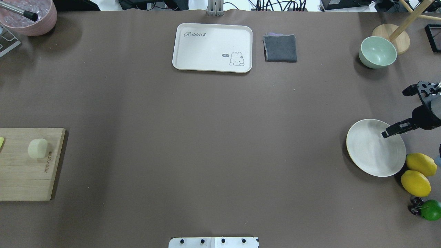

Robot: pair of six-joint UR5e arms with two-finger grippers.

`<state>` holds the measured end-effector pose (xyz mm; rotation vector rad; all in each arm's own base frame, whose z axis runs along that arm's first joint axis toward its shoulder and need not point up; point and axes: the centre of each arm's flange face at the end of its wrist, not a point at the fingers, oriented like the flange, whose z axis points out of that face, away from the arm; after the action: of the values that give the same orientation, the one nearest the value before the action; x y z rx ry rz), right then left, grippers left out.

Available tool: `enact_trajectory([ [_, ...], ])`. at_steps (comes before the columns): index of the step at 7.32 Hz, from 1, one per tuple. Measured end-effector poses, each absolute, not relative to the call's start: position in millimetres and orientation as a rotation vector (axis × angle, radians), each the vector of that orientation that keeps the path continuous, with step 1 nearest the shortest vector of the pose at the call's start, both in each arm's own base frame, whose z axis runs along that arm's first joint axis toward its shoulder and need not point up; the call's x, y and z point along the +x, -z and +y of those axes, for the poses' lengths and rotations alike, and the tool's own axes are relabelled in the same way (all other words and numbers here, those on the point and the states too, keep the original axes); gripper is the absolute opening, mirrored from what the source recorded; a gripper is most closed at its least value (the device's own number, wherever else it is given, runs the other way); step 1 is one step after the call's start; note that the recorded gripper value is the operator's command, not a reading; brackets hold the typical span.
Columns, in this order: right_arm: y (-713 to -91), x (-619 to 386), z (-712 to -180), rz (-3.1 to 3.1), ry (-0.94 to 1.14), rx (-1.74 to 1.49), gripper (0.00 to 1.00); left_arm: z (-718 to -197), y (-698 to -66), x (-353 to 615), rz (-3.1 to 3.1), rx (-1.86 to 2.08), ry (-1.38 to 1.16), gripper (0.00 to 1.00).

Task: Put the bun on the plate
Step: 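Reach the right gripper down and grasp the rim of the white plate, then slide the white plate with the right gripper toward the table center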

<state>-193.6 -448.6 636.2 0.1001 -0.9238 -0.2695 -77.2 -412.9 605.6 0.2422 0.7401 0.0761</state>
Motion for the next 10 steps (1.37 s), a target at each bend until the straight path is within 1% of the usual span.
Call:
enact_trajectory([
  [3,-629.5,-188.9,-450.4,-0.931,0.268,0.115,0.0,-413.1,-603.3,-78.7,0.74,0.248,-0.074,0.98],
  [5,-613.0,-181.2,-467.8,-0.955,0.224,0.131,0.0,-413.4,-602.2,-78.9,0.74,0.25,-0.076,0.98],
  [7,-567.0,-181.7,-501.8,-1.035,0.148,0.133,0.0,-414.0,-600.6,-78.9,0.74,0.253,-0.076,0.98],
  [8,-534.4,-191.2,-518.7,-1.077,0.117,0.131,0.0,-414.4,-599.4,-78.8,0.741,0.256,-0.077,0.98],
  [9,-497.7,-211.0,-529.0,-1.112,0.083,0.122,0.0,-414.6,-597.5,-78.8,0.744,0.264,-0.078,0.98],
  [10,-461.3,-243.5,-527.2,-1.13,0.052,0.113,0.0,-414.9,-595.3,-78.8,0.748,0.277,-0.079,0.98],
])
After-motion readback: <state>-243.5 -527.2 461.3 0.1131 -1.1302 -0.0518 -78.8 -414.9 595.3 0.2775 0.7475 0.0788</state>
